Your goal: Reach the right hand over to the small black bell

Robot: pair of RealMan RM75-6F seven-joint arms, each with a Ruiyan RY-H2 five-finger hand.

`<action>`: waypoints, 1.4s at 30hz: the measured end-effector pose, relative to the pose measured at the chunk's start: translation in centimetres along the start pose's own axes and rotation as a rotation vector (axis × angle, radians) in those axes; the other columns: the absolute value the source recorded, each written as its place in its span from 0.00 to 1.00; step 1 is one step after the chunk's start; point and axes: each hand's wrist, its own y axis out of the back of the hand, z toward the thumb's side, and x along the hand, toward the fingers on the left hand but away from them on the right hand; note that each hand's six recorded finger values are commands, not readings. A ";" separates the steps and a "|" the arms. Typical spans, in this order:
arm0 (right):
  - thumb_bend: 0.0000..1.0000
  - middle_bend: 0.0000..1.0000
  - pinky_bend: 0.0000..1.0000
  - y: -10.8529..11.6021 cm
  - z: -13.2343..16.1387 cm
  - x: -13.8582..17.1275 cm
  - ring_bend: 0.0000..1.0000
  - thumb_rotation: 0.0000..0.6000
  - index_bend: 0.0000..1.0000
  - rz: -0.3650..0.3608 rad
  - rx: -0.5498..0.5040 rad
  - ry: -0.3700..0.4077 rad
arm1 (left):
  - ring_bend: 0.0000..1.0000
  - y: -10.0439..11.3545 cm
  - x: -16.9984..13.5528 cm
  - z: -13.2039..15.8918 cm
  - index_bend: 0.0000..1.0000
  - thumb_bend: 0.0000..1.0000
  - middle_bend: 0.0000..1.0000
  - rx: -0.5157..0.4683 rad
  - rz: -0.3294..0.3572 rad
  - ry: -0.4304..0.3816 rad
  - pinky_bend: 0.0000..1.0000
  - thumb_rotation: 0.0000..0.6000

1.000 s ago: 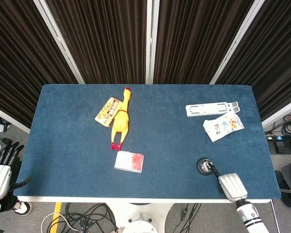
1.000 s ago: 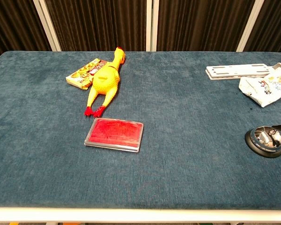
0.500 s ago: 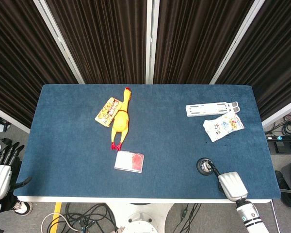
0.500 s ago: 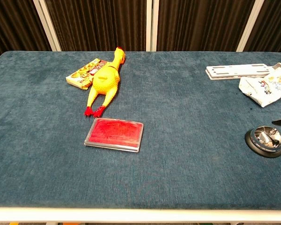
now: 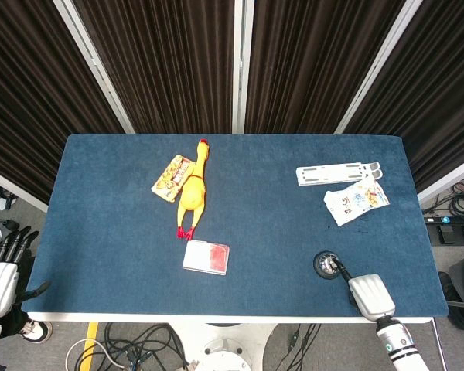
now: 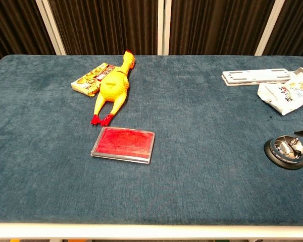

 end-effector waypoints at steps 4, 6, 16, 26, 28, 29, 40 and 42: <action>1.00 0.88 0.68 0.7 0.0 0.2 0.80 1.00 0.00 -0.028 -0.007 0.007 | 0.00 0.0 0.0 0.1 0.09 0.12 0.03 0.001 0.001 -0.002 0.15 1.00; 1.00 0.88 0.68 0.4 -0.1 0.2 0.80 1.00 0.00 -0.016 -0.004 0.006 | 0.00 0.0 0.0 0.1 0.09 0.12 0.03 0.002 0.000 -0.002 0.15 1.00; 1.00 0.88 0.68 -2.1 -0.5 -0.1 0.80 1.00 0.00 0.080 0.004 -0.019 | 0.00 0.0 -0.1 -0.2 0.09 0.12 0.03 -0.001 -0.002 0.005 0.15 1.00; 1.00 0.87 0.68 2.2 -0.8 0.4 0.80 1.00 0.00 -0.095 -0.024 -0.013 | 0.00 0.0 -0.1 0.0 0.09 0.12 0.03 -0.001 0.003 -0.001 0.15 1.00; 1.00 0.87 0.68 3.7 -1.3 0.7 0.80 1.00 0.00 -0.157 -0.036 -0.020 | 0.00 0.0 -0.1 0.0 0.09 0.12 0.03 0.000 0.003 -0.002 0.15 1.00; 1.00 0.87 0.68 4.5 -1.6 0.8 0.80 1.00 0.00 -0.186 -0.040 -0.025 | 0.00 0.0 0.0 0.1 0.09 0.12 0.03 0.001 0.003 -0.003 0.15 1.00; 0.08 0.00 0.00 11.7 -5.9 3.8 0.00 1.00 0.00 -0.426 -0.033 -0.150 | 0.00 0.1 0.0 0.5 0.09 0.12 0.03 -0.001 0.009 -0.014 0.15 1.00; 0.06 0.00 0.00 11.5 -6.8 4.0 0.00 1.00 0.00 -0.375 -0.029 -0.209 | 0.00 0.3 0.1 0.5 0.09 0.12 0.03 -0.005 0.023 -0.014 0.15 1.00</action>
